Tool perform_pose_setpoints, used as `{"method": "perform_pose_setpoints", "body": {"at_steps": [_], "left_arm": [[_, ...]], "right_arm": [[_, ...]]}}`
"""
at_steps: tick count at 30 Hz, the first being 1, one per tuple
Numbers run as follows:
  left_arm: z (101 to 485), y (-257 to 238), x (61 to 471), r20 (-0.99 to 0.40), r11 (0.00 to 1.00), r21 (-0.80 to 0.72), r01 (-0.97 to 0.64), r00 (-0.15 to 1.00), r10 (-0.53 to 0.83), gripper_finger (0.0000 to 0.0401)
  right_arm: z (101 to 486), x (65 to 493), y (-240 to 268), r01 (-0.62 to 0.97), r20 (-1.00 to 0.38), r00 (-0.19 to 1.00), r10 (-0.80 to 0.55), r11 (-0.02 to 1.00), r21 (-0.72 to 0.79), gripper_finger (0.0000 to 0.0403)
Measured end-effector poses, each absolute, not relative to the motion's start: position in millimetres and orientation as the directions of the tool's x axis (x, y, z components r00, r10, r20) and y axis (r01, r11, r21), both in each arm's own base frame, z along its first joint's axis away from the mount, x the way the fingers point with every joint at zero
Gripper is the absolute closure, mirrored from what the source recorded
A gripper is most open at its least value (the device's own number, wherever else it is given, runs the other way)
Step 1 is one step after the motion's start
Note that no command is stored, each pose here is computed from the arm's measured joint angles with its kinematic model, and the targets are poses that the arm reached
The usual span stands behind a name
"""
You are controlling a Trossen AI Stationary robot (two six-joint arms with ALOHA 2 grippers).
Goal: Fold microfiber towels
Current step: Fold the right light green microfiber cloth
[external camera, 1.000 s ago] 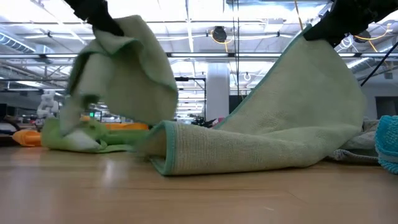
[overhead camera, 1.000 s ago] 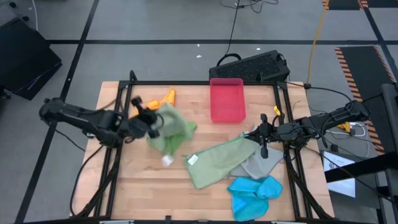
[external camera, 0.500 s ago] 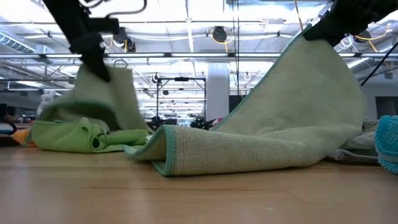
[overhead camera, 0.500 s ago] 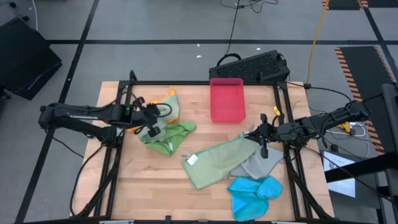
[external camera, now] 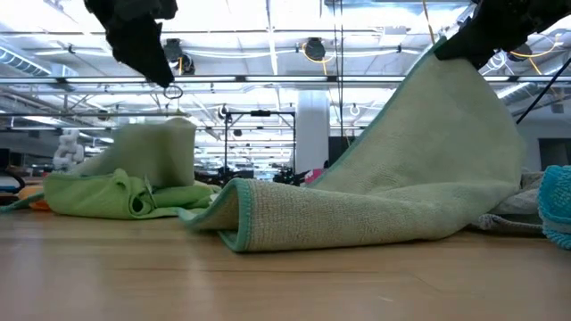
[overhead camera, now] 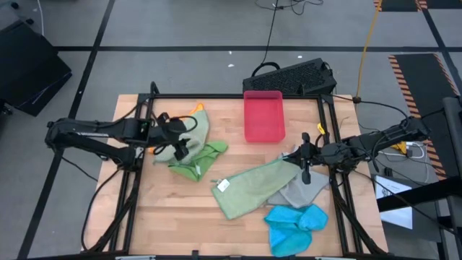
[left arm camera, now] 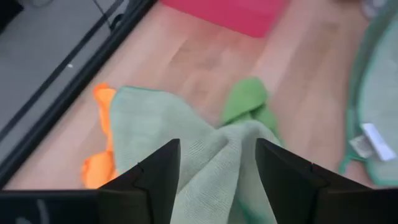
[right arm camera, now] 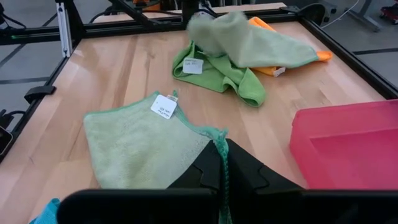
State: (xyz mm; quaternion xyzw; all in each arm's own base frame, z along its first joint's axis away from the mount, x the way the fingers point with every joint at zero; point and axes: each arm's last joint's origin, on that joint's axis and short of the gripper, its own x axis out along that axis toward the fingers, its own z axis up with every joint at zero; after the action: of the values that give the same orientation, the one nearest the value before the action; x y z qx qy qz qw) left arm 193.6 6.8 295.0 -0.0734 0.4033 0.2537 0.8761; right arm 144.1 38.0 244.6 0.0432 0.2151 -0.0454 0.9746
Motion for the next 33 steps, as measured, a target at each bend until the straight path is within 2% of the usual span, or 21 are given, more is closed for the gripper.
{"method": "perform_pose_setpoints", "body": {"at_steps": [8, 13, 18, 21, 25, 29, 33], "left_arm": [[270, -33, 201, -0.752, 0.897, -0.010, -0.441, 0.595, 0.284, 0.0190], [243, -73, 219, -0.642, 0.964, -0.021, -0.265, 0.743, 0.190, 0.0190], [222, -95, 246, -0.492, 0.966, -0.026, -0.259, 0.844, 0.213, 0.0190], [201, -103, 262, -0.507, 0.976, -0.011, -0.219, 0.842, 0.184, 0.0190], [170, -110, 271, -0.605, 0.986, -0.007, -0.169, 0.785, 0.130, 0.0189], [148, -119, 270, -0.670, 0.989, 0.005, -0.146, 0.734, 0.112, 0.0189], [138, -132, 265, -0.697, 0.996, 0.075, -0.054, 0.711, 0.091, 0.0189]], "right_arm": [[245, 144, 38, 0.128, -0.423, 0.904, -0.070, 0.985, 0.111, 0.0401], [245, 144, 38, 0.142, -0.422, 0.904, -0.073, 0.981, 0.134, 0.0401], [245, 144, 37, 0.168, -0.417, 0.903, -0.102, 0.978, 0.125, 0.0401], [245, 144, 37, 0.182, -0.415, 0.902, -0.119, 0.976, 0.118, 0.0401], [244, 144, 36, 0.187, -0.422, 0.898, -0.125, 0.976, 0.109, 0.0401], [242, 143, 36, 0.194, -0.438, 0.889, -0.134, 0.976, 0.095, 0.0401], [240, 142, 35, 0.216, -0.454, 0.877, -0.161, 0.974, 0.073, 0.0401]]}}
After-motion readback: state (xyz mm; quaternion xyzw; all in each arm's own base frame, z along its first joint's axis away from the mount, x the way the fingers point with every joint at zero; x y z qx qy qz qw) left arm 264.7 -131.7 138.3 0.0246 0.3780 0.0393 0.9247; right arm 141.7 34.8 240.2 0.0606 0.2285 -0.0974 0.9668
